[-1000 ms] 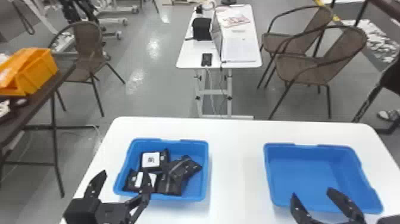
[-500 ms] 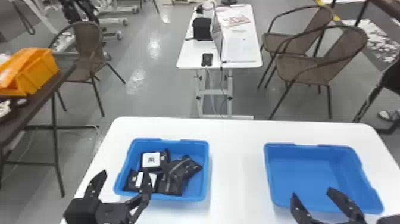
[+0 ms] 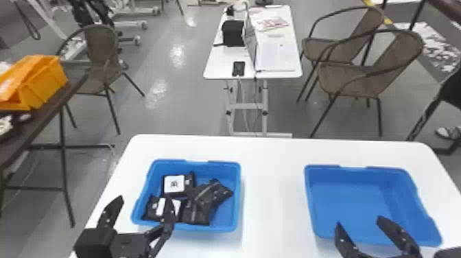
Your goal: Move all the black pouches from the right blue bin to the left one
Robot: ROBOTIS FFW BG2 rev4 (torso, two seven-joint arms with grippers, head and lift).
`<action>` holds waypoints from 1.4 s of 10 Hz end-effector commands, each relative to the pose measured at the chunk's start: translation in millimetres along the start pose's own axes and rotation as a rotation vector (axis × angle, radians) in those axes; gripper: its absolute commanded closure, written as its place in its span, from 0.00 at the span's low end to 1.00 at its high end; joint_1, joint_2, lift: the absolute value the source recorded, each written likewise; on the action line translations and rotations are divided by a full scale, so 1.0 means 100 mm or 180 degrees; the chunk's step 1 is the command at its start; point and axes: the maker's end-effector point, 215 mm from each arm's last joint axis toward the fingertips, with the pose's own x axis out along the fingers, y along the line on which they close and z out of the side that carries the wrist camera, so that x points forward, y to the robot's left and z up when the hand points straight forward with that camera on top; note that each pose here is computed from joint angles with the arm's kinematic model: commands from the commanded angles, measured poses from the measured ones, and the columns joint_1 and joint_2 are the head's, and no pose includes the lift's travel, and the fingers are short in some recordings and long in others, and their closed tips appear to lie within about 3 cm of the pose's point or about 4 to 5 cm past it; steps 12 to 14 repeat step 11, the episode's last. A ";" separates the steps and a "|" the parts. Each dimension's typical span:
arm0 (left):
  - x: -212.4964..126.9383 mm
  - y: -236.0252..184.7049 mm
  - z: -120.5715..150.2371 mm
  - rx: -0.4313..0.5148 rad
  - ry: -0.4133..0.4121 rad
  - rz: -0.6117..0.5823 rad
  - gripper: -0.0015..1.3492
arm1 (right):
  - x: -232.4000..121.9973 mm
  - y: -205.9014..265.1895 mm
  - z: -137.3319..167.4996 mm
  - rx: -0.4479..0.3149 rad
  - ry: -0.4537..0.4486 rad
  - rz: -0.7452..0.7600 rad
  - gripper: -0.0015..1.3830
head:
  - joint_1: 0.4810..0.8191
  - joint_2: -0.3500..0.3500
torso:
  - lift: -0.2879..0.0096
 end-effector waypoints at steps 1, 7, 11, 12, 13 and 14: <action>0.00 0.01 0.00 0.0002 -0.0005 0.0003 0.11 | 0.00 0.01 0.01 0.0006 -0.0007 -0.0003 0.11 | 0.63 0.65 | 1.00; 0.00 -0.01 0.00 0.0003 0.0005 -0.0008 0.11 | 0.01 0.01 0.00 0.0003 0.0010 -0.0003 0.11 | 0.63 0.65 | 1.00; 0.00 -0.02 0.00 0.0014 0.0003 -0.0029 0.11 | 0.01 0.01 0.00 0.0003 0.0010 -0.0003 0.11 | 0.63 0.65 | 1.00; 0.00 -0.02 0.00 0.0014 0.0003 -0.0029 0.11 | 0.01 0.01 0.00 0.0003 0.0010 -0.0003 0.11 | 0.63 0.65 | 1.00; 0.00 -0.02 0.00 0.0014 0.0003 -0.0029 0.11 | 0.01 0.01 0.00 0.0003 0.0010 -0.0003 0.11 | 0.63 0.65 | 1.00; 0.00 -0.02 0.00 0.0014 0.0003 -0.0029 0.11 | 0.01 0.01 0.00 0.0003 0.0010 -0.0003 0.11 | 0.63 0.65 | 1.00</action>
